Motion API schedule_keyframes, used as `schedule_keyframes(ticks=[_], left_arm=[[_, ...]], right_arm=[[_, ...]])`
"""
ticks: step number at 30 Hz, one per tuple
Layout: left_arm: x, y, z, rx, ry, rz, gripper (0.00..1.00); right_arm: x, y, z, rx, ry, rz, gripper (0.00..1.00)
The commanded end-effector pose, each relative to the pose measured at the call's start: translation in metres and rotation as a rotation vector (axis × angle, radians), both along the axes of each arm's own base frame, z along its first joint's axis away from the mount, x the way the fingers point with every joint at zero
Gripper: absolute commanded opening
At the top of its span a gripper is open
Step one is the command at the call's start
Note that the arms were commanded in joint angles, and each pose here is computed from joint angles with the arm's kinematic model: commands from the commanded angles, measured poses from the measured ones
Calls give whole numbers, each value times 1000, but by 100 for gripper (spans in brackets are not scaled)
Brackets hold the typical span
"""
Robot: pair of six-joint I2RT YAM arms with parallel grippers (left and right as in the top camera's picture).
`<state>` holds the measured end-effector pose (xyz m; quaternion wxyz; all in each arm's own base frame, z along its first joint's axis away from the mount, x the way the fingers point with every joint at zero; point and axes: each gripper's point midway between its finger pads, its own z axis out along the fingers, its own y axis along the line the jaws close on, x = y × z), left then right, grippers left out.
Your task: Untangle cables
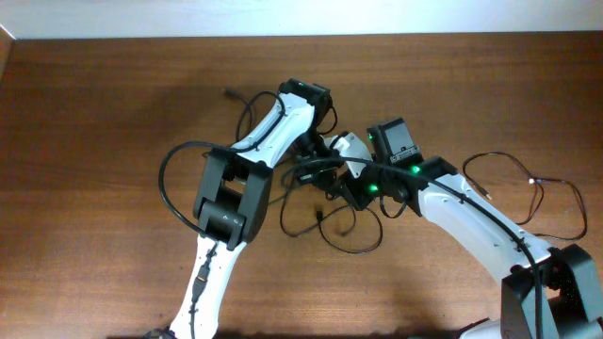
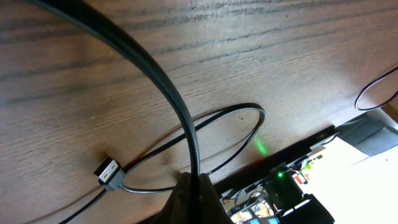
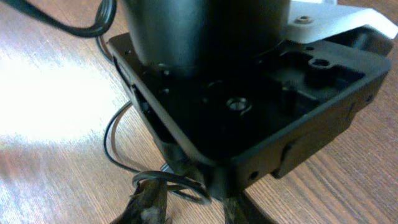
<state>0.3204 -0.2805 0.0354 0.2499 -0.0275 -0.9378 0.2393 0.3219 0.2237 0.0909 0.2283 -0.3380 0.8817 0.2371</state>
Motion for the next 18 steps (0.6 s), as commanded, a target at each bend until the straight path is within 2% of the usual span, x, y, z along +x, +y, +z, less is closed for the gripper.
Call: schedule_keyframes(ticks=[1,5,11,14,18], left_arm=[[-1,-3,-1,-17,6,-11,0],[-2,-8,2,-48,21,-1,0],[-3,-10,4,-58,26,4,0],[-3,-9,4,-60,24,0,0],[-2,-8,3,-58,23,0,0]], right_arm=[[6,-5,-7,-15,41,-121,17],[9,-8,-13,2,67,-214,17],[26,-59,-36,-125,86,-634,10],[25,-65,-38,-142,92,-677,10],[23,-99,-45,-220,119,-835,8]])
